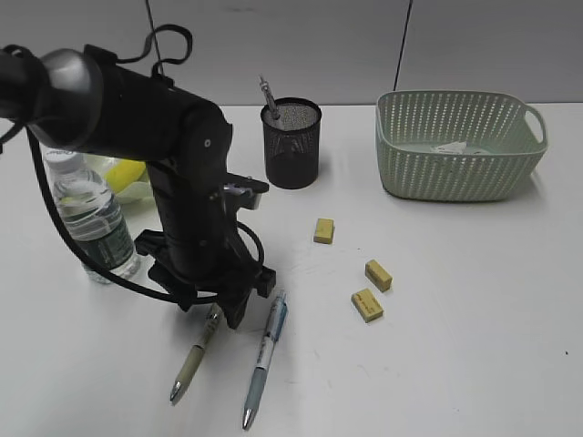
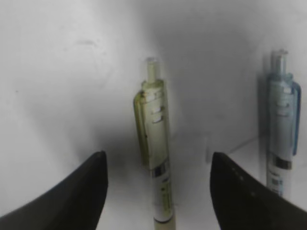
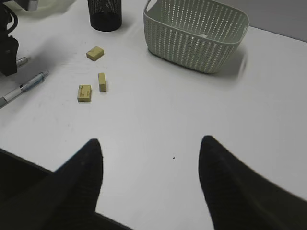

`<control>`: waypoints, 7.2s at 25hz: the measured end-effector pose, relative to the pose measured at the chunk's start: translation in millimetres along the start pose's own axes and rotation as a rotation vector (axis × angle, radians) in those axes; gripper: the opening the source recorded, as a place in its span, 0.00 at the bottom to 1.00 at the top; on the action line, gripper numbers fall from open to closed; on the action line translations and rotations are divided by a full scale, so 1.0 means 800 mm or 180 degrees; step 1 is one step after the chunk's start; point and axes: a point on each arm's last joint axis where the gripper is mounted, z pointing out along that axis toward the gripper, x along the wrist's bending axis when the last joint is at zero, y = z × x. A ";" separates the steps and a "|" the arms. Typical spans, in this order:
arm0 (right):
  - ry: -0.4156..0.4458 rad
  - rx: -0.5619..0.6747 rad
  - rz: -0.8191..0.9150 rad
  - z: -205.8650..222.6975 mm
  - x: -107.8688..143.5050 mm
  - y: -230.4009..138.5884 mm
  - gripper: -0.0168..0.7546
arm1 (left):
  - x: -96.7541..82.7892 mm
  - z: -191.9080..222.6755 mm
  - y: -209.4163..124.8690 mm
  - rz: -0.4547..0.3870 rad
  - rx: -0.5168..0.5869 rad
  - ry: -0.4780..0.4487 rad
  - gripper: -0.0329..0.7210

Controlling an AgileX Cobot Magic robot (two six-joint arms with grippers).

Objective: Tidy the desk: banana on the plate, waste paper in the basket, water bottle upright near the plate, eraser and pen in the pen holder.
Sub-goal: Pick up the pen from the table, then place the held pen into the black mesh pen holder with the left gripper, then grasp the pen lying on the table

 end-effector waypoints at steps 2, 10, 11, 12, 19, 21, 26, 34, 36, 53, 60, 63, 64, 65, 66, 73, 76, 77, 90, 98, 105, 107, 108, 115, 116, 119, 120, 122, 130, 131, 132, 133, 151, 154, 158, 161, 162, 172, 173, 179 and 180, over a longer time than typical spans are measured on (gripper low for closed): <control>0.0000 0.0000 0.0000 0.000 0.000 0.000 0.67 | -0.006 0.005 -0.002 0.0042 0.0031 0.0010 0.70; 0.0000 0.0000 -0.0003 0.000 0.000 0.000 0.67 | -0.010 0.021 -0.002 0.0098 0.0135 0.0077 0.54; 0.0000 0.0000 -0.0003 0.000 0.000 0.000 0.67 | -0.010 0.021 -0.001 0.0094 0.0141 0.0079 0.52; 0.0000 0.0000 -0.0003 0.000 0.000 0.000 0.67 | -0.010 0.021 -0.001 0.0103 0.0141 0.0096 0.49; 0.0000 0.0000 -0.0003 0.000 0.000 0.000 0.67 | -0.008 0.019 -0.001 0.0123 0.0160 0.0134 0.18; 0.0000 0.0000 -0.0003 0.000 0.000 0.000 0.67 | -0.009 0.016 0.000 0.0123 0.0152 0.0131 0.18; 0.0000 0.0000 -0.0003 0.000 0.000 0.000 0.67 | -0.014 -0.052 0.016 0.0126 -0.0286 0.0003 0.18; 0.0000 0.0000 -0.0003 0.000 0.000 0.000 0.67 | -0.029 -0.181 0.069 0.0185 -0.2037 -0.0440 0.18; 0.0000 0.0000 -0.0003 0.000 0.000 0.000 0.67 | -0.027 -0.193 0.082 0.0195 -0.2447 -0.0521 0.18; 0.0000 0.0000 -0.0003 0.000 0.000 0.000 0.67 | 0.014 -0.099 0.179 -0.0176 -0.3766 -0.0886 0.18; 0.0000 0.0000 -0.0003 0.000 0.000 0.000 0.67 | 0.023 -0.051 0.191 -0.0220 -0.3738 -0.0853 0.18; 0.0000 0.0000 -0.0003 0.000 0.000 0.000 0.67 | 0.023 -0.044 0.191 -0.0220 -0.3700 -0.0844 0.18; 0.0000 0.0000 -0.0003 0.000 0.000 0.000 0.67 | 0.023 -0.043 0.191 -0.0221 -0.3694 -0.0843 0.18; 0.0000 0.0000 -0.0003 0.000 0.000 0.000 0.67 | 0.023 -0.043 0.191 -0.0221 -0.3686 -0.0841 0.19; 0.0000 0.0000 -0.0003 0.000 0.000 0.000 0.67 | 0.023 -0.042 0.191 -0.0216 -0.3679 -0.0837 0.22; 0.0000 0.0000 -0.0003 0.000 0.000 0.000 0.67 | 0.023 -0.048 0.190 -0.0187 -0.3700 -0.0828 0.57; 0.0000 0.0000 -0.0003 0.000 0.000 0.000 0.67 | 0.023 -0.071 0.188 -0.0126 -0.3785 -0.0813 0.60; 0.0000 0.0000 -0.0003 0.000 0.000 0.000 0.67 | 0.023 -0.082 0.186 -0.0103 -0.3815 -0.0807 0.60; 0.0000 0.0000 -0.0003 0.000 0.000 0.000 0.67 | 0.047 -0.252 0.087 -0.0119 -0.3080 -0.0397 0.60; 0.0000 0.0000 -0.0003 0.000 0.000 0.000 0.67 | 0.072 -0.319 -0.016 -0.0150 -0.2154 0.0057 0.60; 0.0000 0.0000 -0.0003 0.000 0.000 0.000 0.67 | 0.052 -0.340 -0.087 0.0152 -0.1829 0.0090 0.56; 0.0000 0.0000 -0.0003 0.000 0.000 0.000 0.67 | 0.047 -0.337 -0.112 0.0265 -0.1796 0.0068 0.56; 0.0000 0.0000 -0.0003 0.000 0.000 0.000 0.67 | 0.046 -0.330 -0.124 0.0312 -0.1740 0.0069 0.56; 0.0000 0.0000 -0.0003 0.000 0.000 0.000 0.67 | 0.078 -0.281 -0.228 0.0361 -0.1501 0.0070 0.56; 0.0000 0.0000 -0.0003 0.000 0.000 0.000 0.67 | 0.084 -0.276 -0.246 0.0359 -0.1521 0.0061 0.56; 0.0000 0.0000 -0.0003 0.000 0.000 0.000 0.67 | 0.105 -0.265 -0.304 0.0343 -0.1789 -0.0020 0.55; 0.0000 0.0000 -0.0003 0.000 0.000 0.000 0.67 | 0.111 -0.260 -0.321 0.0338 -0.1909 -0.0059 0.55; 0.0000 -0.0003 -0.0003 0.000 0.000 0.000 0.67 | 0.121 -0.250 -0.352 0.0328 -0.2183 -0.0142 0.55; 0.0017 -0.0050 -0.0036 0.002 0.001 0.011 0.67 | 0.153 -0.205 -0.440 0.0269 -0.3232 -0.0426 0.55; 0.0029 -0.0048 -0.0044 0.006 0.001 0.020 0.67 | 0.156 -0.204 -0.448 0.0259 -0.3395 -0.0474 0.55; 0.0042 -0.0015 -0.0057 0.012 0.002 0.029 0.67 | 0.158 -0.203 -0.453 0.0252 -0.3509 -0.0505 0.55; 0.0064 0.0003 -0.0083 0.018 0.003 0.040 0.67 | 0.159 -0.203 -0.456 0.0248 -0.3560 -0.0515 0.55; 0.0793 0.2080 0.0255 0.311 0.073 0.196 0.67 | 0.158 -0.202 -0.456 0.0318 -0.3584 -0.0520 0.55; 0.0762 0.2335 0.0283 0.346 0.112 0.189 0.67 | 0.158 -0.202 -0.456 0.0318 -0.3584 -0.0520 0.55; 0.0550 0.2774 0.0570 0.386 0.157 0.167 0.67 | 0.158 -0.202 -0.456 0.0318 -0.3584 -0.0520 0.55; 0.0473 0.3149 0.0750 0.417 0.178 0.142 0.68 | 0.158 -0.202 -0.456 0.0318 -0.3587 -0.0521 0.55; 0.0451 0.3263 0.0764 0.427 0.183 0.131 0.70 | 0.158 -0.202 -0.456 0.0318 -0.3587 -0.0521 0.55; 0.0189 0.3590 0.1331 0.496 0.211 0.053 0.82 | 0.158 -0.202 -0.456 0.0318 -0.3587 -0.0521 0.55; 0.0191 0.3561 0.1396 0.500 0.213 0.049 0.82 | 0.158 -0.202 -0.456 0.0318 -0.3587 -0.0521 0.55; 0.0198 0.3443 0.1479 0.512 0.217 0.042 0.82 | 0.158 -0.202 -0.456 0.0318 -0.3587 -0.0521 0.55; 0.0190 0.3450 0.1481 0.513 0.218 0.039 0.82 | 0.158 -0.202 -0.456 0.0318 -0.3587 -0.0521 0.55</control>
